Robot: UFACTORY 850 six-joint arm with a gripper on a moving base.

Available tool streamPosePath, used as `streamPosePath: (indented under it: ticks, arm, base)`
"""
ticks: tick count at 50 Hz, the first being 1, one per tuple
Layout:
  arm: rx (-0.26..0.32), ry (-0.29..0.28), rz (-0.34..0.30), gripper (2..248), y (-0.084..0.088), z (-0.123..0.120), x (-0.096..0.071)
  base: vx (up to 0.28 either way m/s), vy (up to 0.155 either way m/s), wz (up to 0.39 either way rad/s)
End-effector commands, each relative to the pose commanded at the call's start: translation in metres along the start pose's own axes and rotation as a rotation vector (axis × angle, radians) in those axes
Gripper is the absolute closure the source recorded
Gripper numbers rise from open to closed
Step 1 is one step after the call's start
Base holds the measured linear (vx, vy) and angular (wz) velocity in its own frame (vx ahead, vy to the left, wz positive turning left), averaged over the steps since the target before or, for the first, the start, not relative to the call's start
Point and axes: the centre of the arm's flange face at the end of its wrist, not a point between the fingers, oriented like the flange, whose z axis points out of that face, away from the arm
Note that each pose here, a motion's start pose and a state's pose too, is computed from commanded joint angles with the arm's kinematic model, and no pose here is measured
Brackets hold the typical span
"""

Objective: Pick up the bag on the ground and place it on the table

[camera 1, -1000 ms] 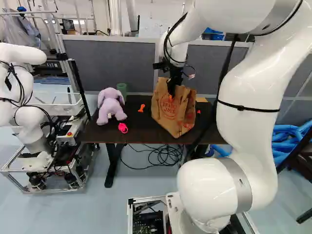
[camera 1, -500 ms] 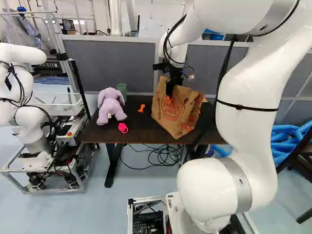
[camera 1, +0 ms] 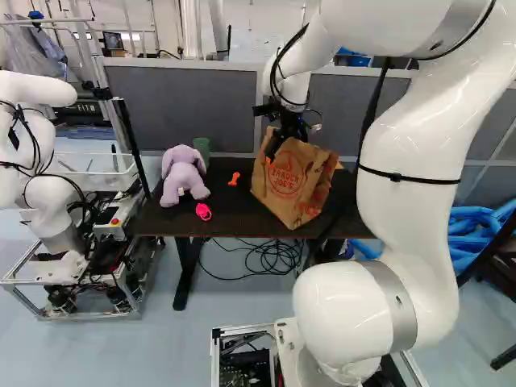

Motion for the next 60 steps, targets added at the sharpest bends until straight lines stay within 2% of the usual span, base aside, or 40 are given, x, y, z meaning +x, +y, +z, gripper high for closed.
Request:
streamPosePath:
  ticks: [13,32,60]
  arm:
    - [-0.001,0.003,0.000,3,0.000,-0.002,0.000]
    - [-0.023,0.044,0.004,3,-0.002,-0.028,-0.009]
    - [-0.066,0.114,0.044,3,0.015,-0.069,-0.021]
  base:
    - [0.000,0.000,0.000]
    - [0.000,0.000,0.000]
    - [0.000,0.000,0.000]
